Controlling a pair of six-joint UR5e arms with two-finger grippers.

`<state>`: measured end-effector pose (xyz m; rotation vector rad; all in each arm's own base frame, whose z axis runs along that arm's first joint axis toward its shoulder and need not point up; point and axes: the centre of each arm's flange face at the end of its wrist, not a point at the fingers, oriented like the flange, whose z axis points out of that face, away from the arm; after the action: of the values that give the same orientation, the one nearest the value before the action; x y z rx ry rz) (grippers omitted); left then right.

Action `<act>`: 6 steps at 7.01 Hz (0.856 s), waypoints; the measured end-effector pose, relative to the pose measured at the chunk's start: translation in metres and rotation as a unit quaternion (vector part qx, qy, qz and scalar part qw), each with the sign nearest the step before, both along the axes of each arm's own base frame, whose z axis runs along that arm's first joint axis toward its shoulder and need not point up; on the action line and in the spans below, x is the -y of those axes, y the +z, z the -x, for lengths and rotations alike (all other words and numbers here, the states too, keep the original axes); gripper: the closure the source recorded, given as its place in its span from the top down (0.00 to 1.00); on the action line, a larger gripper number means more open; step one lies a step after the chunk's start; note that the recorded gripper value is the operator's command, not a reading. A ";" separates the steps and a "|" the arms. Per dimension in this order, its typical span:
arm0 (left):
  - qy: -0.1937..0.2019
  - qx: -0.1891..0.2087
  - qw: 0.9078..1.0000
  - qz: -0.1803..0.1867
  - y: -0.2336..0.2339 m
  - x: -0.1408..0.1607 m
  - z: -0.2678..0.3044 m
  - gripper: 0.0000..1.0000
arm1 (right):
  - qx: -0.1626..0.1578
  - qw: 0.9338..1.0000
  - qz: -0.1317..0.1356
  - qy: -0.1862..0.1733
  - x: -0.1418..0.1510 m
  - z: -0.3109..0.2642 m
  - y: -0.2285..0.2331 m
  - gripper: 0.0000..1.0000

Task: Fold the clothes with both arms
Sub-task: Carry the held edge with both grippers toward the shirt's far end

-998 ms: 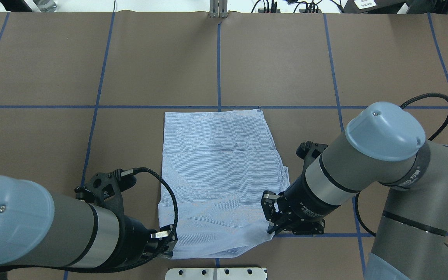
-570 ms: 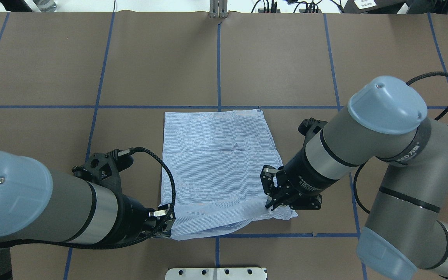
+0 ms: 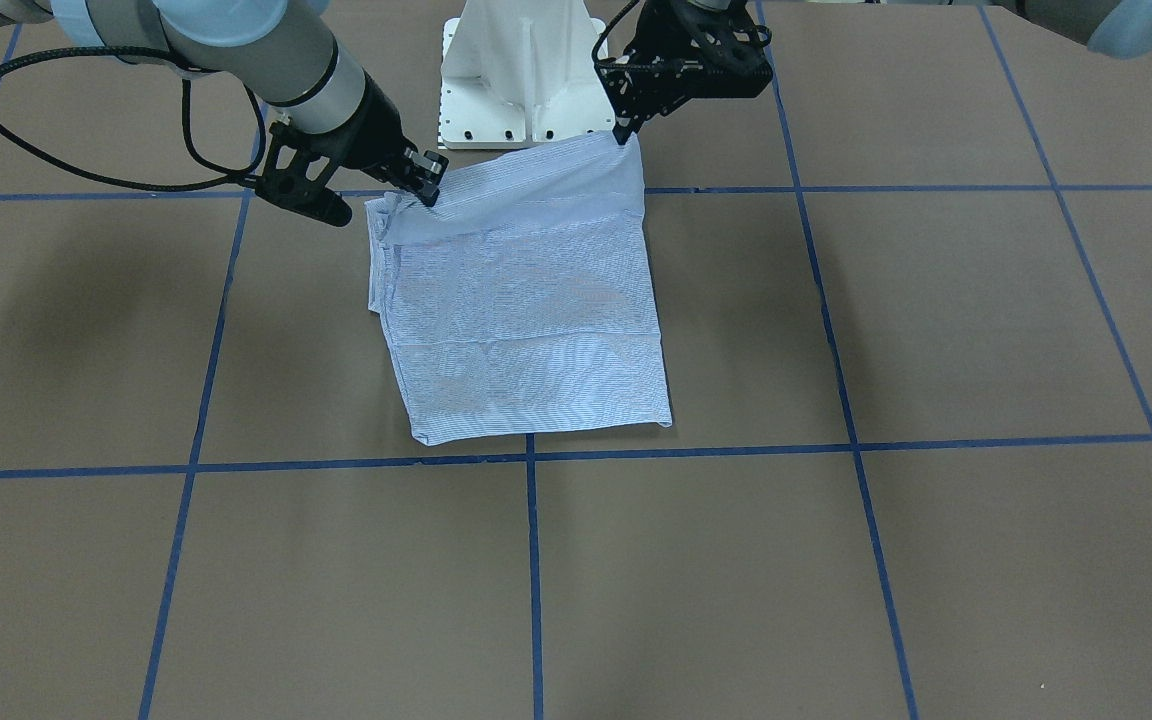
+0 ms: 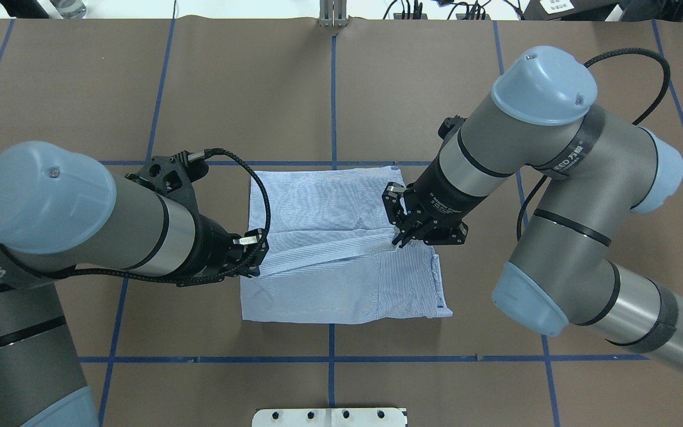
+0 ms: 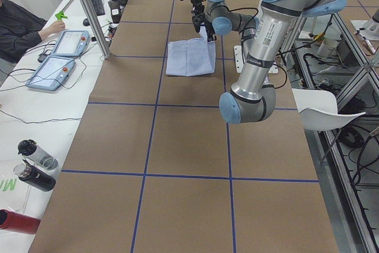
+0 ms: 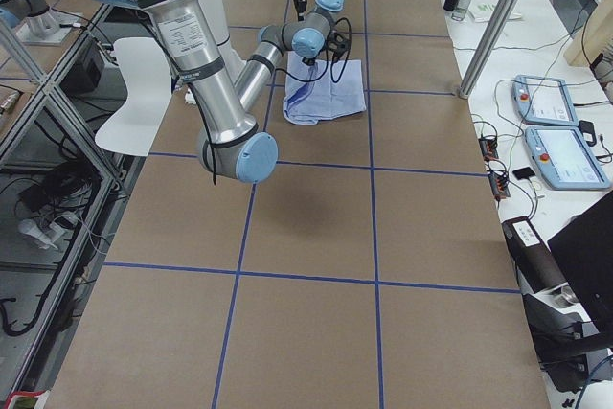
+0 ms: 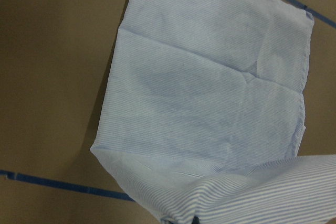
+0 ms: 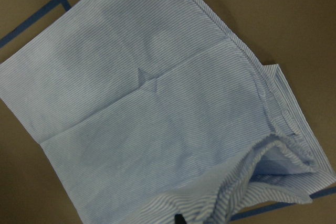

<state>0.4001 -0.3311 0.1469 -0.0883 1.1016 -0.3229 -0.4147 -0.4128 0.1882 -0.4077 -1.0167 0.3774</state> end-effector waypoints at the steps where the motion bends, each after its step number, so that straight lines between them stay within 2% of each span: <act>1: -0.013 0.000 1.000 -0.003 0.007 0.019 -0.004 0.00 | -0.007 1.000 -0.001 0.003 0.013 0.006 0.003 0.00; 6: -0.049 0.008 0.999 -0.017 0.049 0.103 -0.040 0.00 | -0.037 0.999 -0.008 0.008 0.085 0.047 0.012 0.00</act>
<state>0.4400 -0.4346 0.1963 -0.0026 1.0969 -0.3916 -0.4619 -0.4980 0.1999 -0.3700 -0.9496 0.3956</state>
